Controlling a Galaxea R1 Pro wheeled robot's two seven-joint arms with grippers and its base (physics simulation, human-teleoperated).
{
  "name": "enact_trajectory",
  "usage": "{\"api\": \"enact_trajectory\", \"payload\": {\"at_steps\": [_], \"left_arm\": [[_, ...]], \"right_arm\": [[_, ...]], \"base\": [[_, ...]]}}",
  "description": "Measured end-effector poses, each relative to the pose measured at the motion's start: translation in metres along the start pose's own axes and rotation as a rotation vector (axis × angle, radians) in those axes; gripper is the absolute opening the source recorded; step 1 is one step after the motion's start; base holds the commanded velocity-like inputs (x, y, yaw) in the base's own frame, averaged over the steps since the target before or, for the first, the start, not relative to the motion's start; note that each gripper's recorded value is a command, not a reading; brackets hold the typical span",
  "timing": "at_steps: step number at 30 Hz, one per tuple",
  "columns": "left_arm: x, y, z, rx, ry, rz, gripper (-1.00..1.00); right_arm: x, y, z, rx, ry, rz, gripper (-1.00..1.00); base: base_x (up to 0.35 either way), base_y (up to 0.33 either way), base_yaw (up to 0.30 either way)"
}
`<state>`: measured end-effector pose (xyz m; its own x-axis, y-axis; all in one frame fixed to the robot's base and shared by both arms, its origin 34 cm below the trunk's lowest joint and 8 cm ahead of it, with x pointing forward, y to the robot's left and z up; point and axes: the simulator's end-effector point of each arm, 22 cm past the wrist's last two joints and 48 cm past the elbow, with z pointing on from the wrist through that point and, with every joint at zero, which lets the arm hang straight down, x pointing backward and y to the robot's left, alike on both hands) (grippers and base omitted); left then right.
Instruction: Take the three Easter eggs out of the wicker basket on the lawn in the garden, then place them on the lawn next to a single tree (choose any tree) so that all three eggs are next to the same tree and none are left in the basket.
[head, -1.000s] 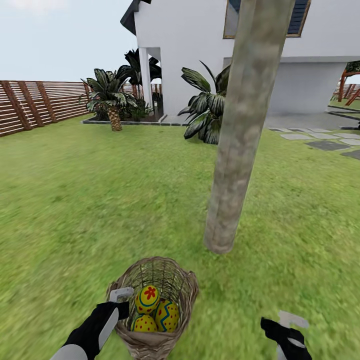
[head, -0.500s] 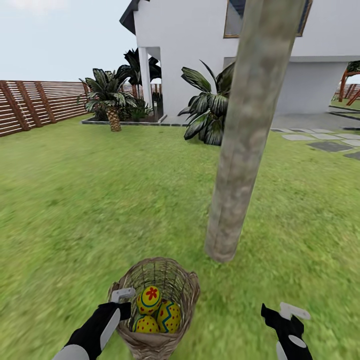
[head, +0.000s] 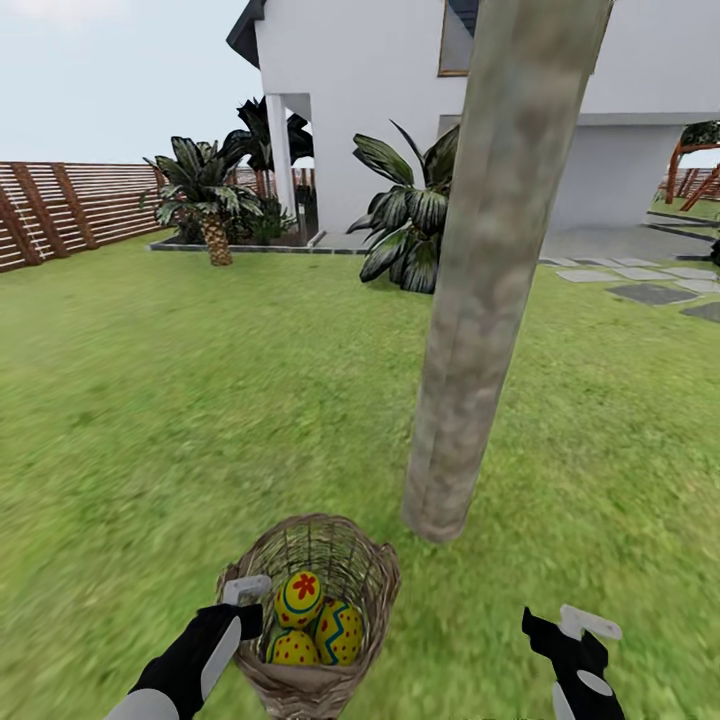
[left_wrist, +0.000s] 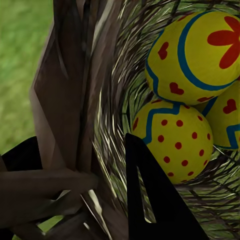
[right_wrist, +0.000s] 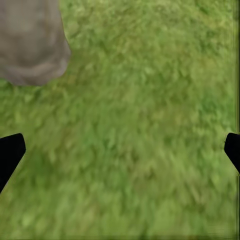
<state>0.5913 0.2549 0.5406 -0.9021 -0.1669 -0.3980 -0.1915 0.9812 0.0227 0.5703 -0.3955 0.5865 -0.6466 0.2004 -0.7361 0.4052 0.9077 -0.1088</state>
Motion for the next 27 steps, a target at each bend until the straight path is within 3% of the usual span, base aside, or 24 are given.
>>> {"api": "enact_trajectory", "payload": {"at_steps": [23,27], "left_arm": [[-0.0003,-0.0007,-0.0007,0.000,-0.001,0.002,-1.00],[-0.0004,-0.0010,-0.0003,0.001,-0.001,0.000,-1.00]], "right_arm": [[0.0006,-0.0006,-0.0003,0.002,0.002,0.000,1.00],[0.0010,-0.0003,0.0000,0.001,0.003,0.000,1.00]], "base": [[0.308,-0.061,-0.001],[0.027,-0.005,0.000]]}}
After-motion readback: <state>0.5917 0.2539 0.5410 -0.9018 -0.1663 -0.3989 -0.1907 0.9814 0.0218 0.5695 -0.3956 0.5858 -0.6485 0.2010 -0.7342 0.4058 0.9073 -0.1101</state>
